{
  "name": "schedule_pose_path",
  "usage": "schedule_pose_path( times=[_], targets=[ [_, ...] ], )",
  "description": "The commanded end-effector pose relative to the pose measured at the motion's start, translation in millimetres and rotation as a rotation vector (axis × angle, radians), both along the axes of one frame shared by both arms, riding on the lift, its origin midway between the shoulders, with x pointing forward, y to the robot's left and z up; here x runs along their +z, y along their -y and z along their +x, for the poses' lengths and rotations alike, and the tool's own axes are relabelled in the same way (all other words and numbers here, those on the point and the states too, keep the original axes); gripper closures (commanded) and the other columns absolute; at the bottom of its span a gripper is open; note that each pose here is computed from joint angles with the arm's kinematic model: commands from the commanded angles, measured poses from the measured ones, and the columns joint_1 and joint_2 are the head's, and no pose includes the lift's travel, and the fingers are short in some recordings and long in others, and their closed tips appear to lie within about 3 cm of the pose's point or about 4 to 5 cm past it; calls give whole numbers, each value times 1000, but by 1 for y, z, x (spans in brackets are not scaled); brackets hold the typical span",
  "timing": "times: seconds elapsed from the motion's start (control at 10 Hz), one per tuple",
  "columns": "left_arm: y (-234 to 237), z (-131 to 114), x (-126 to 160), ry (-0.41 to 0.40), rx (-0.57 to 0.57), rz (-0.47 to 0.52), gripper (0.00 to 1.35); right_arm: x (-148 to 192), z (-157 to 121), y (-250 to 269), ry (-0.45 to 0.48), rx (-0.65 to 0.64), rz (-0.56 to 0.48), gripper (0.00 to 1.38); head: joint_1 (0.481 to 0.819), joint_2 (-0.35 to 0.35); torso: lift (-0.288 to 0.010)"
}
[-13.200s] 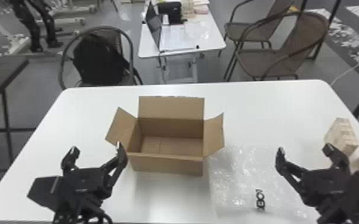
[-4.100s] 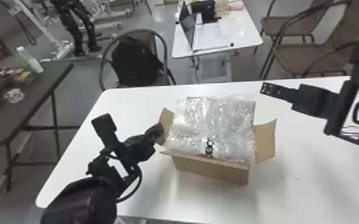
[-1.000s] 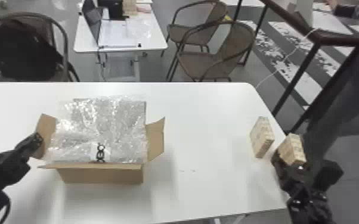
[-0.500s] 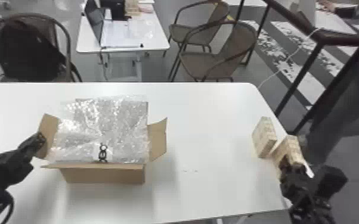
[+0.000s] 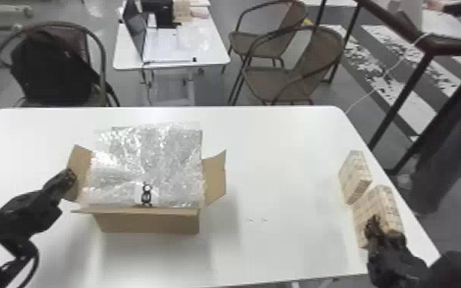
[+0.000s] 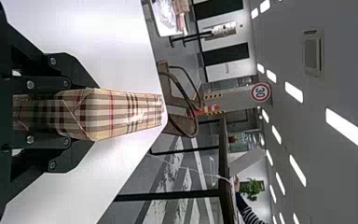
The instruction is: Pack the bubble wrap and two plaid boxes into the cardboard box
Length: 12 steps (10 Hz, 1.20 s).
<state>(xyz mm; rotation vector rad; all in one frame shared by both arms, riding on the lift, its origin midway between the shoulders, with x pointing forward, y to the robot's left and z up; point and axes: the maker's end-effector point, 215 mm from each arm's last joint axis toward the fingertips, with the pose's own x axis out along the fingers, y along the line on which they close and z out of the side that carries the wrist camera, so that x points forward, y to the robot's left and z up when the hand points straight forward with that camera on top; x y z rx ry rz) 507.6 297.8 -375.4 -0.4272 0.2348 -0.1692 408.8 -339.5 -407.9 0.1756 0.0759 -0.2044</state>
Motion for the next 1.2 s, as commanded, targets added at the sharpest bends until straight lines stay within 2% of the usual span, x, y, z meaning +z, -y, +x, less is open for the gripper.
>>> schedule_pose_path(
  times=[0.0, 0.2, 0.4, 0.6, 0.7, 0.8, 1.1],
  targets=[
    [-1, -2, -2, -2, 4, -1, 1222, 33, -1, -49, 50, 69, 55, 923, 695, -69, -108],
    [-1, -1, -1, -1, 3, 0, 1222, 85, 41, -111, 109, 217, 88, 923, 695, 12, -108],
    [1, 1, 1, 2, 0, 0, 1222, 148, 85, -170, 200, 460, 15, 923, 695, 101, -108],
    [1, 1, 0, -1, 2, 5, 1222, 188, 106, -206, 244, 616, -31, 923, 695, 144, -108],
    [0, 0, -2, -5, 3, 6, 1222, 188, 115, -227, 220, 706, -29, 923, 695, 165, -108],
    [1, 1, -1, -3, 2, 6, 1222, 175, 124, -251, 178, 823, 17, 923, 695, 191, -108],
    [3, 2, -1, -4, -2, 9, 1222, 153, 136, -312, 112, 1023, 47, 923, 695, 239, -108]
  ],
)
